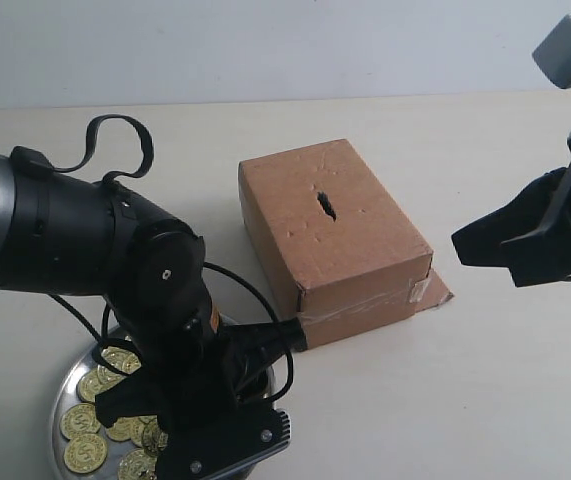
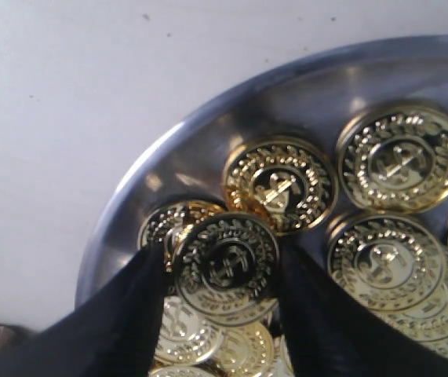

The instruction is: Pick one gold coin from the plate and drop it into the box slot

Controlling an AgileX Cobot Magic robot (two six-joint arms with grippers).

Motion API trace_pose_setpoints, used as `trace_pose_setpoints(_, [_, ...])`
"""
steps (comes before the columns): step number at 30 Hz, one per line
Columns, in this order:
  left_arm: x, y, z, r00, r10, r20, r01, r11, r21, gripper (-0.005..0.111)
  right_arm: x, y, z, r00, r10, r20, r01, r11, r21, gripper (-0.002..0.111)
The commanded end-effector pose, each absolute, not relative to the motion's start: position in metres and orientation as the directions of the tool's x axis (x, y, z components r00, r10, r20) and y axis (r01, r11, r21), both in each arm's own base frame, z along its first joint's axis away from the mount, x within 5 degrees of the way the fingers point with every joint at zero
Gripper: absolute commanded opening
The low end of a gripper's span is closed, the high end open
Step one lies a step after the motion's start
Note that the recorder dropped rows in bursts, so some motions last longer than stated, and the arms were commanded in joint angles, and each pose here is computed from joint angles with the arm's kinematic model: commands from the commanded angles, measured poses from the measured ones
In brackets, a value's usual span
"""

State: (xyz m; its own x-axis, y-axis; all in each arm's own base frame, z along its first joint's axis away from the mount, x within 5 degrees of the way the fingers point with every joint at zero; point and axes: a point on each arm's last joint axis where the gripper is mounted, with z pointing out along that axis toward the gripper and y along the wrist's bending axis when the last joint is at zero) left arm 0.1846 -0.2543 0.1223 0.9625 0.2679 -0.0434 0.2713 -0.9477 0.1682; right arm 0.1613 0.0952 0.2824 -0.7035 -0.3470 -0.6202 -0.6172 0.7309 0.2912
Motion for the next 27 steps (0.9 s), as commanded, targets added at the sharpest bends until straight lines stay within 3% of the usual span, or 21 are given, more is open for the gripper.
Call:
trace_pose_setpoints(1, [0.1819,-0.2546,0.1240,0.962,0.267,-0.046,0.271,-0.947,0.171,0.045,0.1602,0.0952,0.2827,-0.697,-0.352,-0.625,-0.624,0.727,0.286,0.000])
trace_pose_setpoints(27, [0.1808,-0.2535,0.1313,0.963,0.265,-0.045,0.269,-0.946,0.180,0.049,0.1602,0.0952,0.2827,-0.697,-0.352,-0.625,-0.624,0.727,0.286,0.000])
